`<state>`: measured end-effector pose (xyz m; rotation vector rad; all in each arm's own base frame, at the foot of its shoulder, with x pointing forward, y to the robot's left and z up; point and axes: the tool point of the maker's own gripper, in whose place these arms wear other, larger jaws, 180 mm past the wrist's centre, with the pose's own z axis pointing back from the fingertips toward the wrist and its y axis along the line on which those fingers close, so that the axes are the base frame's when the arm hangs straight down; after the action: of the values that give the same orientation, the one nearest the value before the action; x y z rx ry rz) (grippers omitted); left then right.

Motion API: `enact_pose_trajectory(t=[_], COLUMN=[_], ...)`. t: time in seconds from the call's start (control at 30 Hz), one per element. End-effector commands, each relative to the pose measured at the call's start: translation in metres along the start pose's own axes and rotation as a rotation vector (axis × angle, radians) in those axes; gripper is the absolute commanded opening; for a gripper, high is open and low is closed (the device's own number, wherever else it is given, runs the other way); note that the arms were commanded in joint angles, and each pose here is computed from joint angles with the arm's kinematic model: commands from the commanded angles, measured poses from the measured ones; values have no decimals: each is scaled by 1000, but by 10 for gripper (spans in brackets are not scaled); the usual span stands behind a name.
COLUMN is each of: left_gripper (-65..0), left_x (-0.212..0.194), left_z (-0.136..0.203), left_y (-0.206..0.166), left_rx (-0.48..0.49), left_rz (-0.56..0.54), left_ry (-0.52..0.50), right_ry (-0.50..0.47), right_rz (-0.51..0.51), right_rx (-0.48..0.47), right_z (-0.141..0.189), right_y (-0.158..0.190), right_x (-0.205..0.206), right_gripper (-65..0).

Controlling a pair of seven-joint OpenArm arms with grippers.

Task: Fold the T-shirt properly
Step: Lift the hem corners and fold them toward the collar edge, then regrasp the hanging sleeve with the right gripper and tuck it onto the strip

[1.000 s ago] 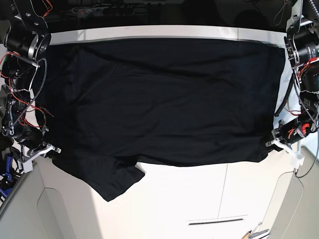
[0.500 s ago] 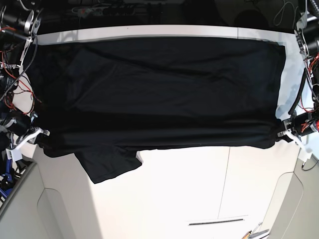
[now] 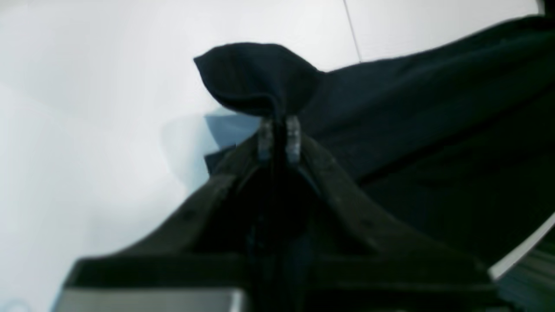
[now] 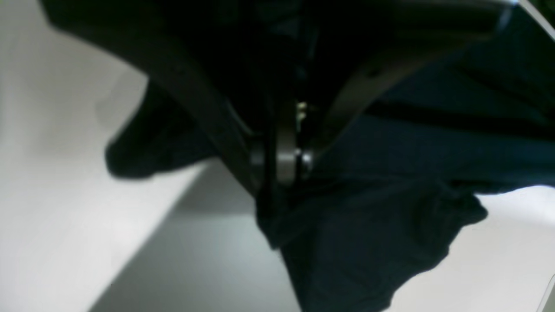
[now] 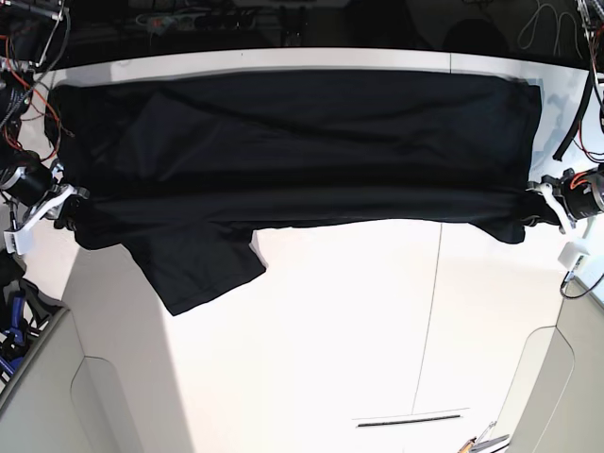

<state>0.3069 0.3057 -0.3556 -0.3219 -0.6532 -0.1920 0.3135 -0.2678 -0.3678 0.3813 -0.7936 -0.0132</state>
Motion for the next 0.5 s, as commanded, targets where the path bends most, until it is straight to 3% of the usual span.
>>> enact_pose_trajectory(t=[0.0, 0.2, 0.43, 0.47], left_gripper=[-650, -650, -650, -650], left_x=[18, -3, -17, -17], left_z=[12, 12, 12, 12], left_y=[4, -6, -13, -13], left_rx=[14, 1, -10, -10], left_rz=[-37, -57, -64, -64], left_ry=[-41, 3, 32, 31], right_ry=[-57, -24, -4, -12], right_rz=[16, -54, -44, -40], right_rx=[-10, -24, -79, -86], right_z=[10, 24, 20, 20], right_y=[-5, -16, -22, -23], right_x=[18, -16, -33, -32], right_gripper=[-650, -650, -650, -611])
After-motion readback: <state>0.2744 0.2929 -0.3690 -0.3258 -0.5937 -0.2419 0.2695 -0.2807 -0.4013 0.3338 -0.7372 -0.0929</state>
